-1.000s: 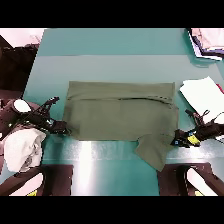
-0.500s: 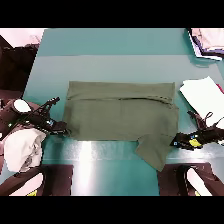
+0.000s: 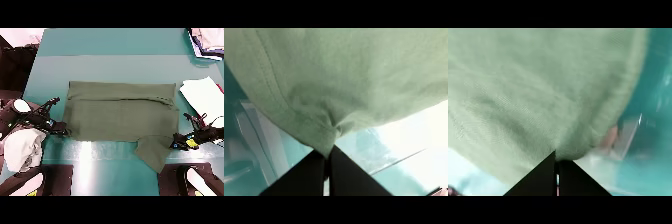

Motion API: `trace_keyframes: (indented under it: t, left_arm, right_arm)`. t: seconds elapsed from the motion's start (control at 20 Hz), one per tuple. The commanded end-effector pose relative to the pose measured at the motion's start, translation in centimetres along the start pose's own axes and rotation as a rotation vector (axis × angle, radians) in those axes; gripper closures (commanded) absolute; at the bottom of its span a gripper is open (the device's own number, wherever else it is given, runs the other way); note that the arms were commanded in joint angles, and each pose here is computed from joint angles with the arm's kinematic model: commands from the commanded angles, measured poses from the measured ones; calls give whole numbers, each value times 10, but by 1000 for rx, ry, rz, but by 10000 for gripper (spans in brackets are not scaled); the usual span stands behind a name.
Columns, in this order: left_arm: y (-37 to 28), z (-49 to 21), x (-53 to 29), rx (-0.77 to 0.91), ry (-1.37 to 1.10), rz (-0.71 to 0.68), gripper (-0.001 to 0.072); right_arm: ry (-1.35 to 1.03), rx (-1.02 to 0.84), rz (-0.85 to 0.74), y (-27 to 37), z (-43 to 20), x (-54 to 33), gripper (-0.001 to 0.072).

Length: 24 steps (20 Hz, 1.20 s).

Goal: Fold the shirts.

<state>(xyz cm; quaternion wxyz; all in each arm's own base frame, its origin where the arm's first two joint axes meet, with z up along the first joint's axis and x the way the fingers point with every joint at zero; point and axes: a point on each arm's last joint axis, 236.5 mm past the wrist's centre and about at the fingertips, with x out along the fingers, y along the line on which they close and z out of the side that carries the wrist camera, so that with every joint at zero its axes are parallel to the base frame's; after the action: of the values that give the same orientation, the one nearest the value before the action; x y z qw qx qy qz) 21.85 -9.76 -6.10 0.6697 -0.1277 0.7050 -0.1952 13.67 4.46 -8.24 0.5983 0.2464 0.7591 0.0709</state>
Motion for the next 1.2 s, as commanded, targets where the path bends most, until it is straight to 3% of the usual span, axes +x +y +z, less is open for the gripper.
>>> trace_keyframes:
  t: [0.0,0.15,0.35,0.65,1.15]
  left_arm:
    - [-3,-10,-4,11,35,-3,684]
    - [-23,-27,-24,26,38,-36,684]
    - [-73,-38,-58,80,-32,-167,683]
    - [-55,87,-114,95,-534,-18,683]
    - [-10,201,-99,-21,-634,26,682]
  right_arm:
    - [79,-40,-43,-4,-20,-17,694]
    - [25,-53,-164,-11,-30,-61,695]
    - [-207,-109,-180,13,-12,-107,696]
    - [-405,-261,-189,54,65,-142,696]
    - [-405,-262,-193,71,192,-148,696]
